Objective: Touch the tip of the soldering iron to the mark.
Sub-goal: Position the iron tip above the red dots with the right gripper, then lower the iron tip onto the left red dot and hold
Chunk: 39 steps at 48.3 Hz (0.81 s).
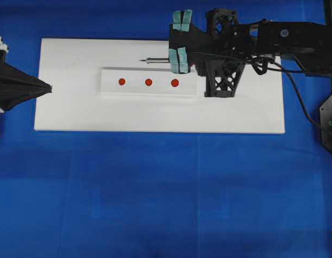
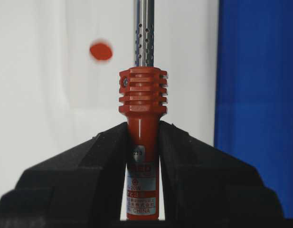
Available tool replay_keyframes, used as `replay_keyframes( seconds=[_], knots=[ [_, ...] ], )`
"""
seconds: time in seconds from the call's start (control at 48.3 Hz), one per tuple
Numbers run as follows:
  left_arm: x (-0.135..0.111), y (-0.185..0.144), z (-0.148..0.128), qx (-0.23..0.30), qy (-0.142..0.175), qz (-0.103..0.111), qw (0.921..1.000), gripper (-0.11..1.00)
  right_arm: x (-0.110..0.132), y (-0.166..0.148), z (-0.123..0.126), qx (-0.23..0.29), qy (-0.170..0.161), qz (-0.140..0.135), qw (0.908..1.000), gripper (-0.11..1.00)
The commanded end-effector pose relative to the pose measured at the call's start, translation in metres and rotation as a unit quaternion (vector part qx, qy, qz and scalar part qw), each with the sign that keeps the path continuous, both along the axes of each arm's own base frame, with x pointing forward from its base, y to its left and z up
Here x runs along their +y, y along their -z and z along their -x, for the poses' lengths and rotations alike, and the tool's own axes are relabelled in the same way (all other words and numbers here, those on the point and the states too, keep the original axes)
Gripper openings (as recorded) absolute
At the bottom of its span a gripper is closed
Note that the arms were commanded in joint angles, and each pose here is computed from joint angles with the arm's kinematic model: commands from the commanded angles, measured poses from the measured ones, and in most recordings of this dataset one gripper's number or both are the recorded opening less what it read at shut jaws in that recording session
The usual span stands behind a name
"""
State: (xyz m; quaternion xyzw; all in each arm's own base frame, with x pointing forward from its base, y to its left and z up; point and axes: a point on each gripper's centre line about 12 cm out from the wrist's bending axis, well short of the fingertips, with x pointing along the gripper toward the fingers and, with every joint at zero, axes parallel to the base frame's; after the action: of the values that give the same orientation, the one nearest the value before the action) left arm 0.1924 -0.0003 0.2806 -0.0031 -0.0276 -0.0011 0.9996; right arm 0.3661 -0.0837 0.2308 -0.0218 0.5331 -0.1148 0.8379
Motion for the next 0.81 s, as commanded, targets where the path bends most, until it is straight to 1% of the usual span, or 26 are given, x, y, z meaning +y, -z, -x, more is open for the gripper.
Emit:
replay_keyframes(
  seconds=[0.0,0.145,0.352,0.787],
  knots=[
    [0.0,-0.0035,-0.0018,-0.004,0.0,-0.001,1.0,0.02,0.0023,-0.0131,-0.001,-0.003,0.0,0.001,1.0,0.06],
    [0.0,-0.0032,-0.002,-0.003,0.0,-0.001,1.0,0.02,0.0039,-0.0119,0.0004,0.008,0.0,0.0,1.0,0.06],
    [0.0,-0.0032,-0.002,-0.003,0.0,-0.001,1.0,0.02,0.0038,-0.0148,-0.0041,-0.015,-0.004,0.002,0.9999,0.06],
    [-0.0003,-0.0032,-0.002,-0.003,0.001,-0.001,1.0,0.02,0.0047,-0.0139,-0.0047,-0.016,-0.005,0.001,0.9999,0.06]
  ],
)
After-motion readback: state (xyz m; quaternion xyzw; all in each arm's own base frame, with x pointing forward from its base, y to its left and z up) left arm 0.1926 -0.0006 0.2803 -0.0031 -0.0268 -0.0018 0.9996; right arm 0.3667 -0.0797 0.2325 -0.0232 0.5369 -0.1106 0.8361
